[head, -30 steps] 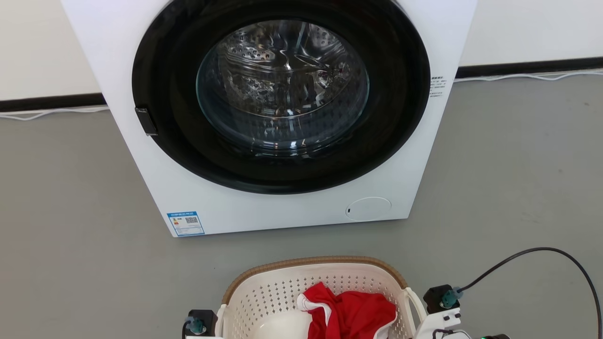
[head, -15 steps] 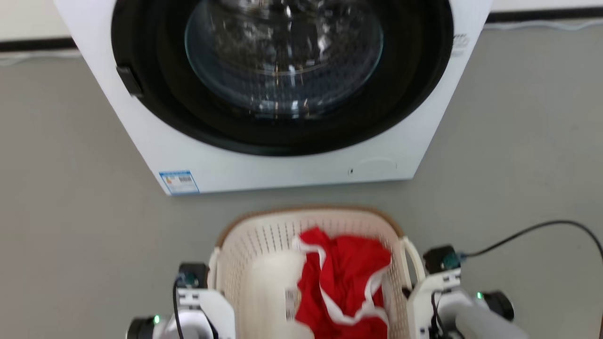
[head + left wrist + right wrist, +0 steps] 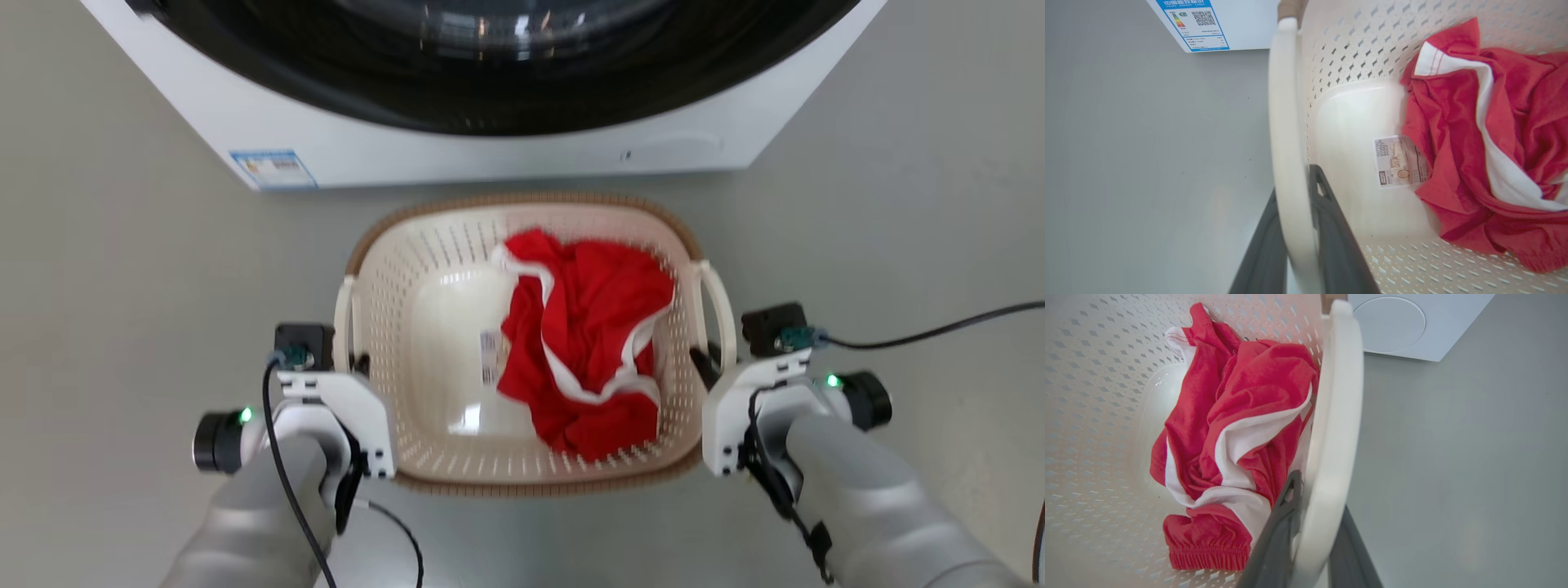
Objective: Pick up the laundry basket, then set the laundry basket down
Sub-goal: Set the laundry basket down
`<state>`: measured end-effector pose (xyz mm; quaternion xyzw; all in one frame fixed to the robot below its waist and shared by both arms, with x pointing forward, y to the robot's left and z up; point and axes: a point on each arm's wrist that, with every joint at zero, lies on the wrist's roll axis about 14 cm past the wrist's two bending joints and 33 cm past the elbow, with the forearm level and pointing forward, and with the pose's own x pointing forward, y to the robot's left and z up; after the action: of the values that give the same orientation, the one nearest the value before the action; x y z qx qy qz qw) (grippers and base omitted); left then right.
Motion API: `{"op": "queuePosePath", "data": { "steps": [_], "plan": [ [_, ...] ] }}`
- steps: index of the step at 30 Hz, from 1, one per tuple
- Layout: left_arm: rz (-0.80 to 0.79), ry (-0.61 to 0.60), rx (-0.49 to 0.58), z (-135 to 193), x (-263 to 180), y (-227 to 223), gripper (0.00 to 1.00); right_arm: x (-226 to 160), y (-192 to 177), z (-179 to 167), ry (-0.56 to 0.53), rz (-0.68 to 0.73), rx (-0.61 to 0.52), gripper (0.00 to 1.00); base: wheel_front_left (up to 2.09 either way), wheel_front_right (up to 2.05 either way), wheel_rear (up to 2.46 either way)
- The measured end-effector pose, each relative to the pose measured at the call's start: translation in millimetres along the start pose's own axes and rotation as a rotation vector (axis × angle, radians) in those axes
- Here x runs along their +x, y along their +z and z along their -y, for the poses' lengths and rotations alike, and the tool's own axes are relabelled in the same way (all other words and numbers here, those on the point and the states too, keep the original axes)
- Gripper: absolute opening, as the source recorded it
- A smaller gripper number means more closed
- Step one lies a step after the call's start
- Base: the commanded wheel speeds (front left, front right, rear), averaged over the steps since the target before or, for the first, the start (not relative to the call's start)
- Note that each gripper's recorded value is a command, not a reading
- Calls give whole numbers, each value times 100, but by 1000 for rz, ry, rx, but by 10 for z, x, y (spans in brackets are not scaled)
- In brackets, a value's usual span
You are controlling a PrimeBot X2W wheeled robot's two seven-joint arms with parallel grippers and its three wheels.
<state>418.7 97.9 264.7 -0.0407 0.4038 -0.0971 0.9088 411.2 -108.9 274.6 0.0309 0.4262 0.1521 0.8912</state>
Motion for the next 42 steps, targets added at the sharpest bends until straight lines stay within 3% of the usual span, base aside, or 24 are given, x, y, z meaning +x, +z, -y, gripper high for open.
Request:
{"op": "queuePosePath", "data": {
  "steps": [18, 42],
  "plan": [
    [-14, -7, -29, -174, 794, -16, 0, 844, -46, 287, -20, -2, 15, 0, 0, 0, 0],
    [-18, -16, -19, -210, 1190, -136, 0, 1187, -163, 491, -51, -14, 39, 0, 0, 0, 0]
  ]
}}
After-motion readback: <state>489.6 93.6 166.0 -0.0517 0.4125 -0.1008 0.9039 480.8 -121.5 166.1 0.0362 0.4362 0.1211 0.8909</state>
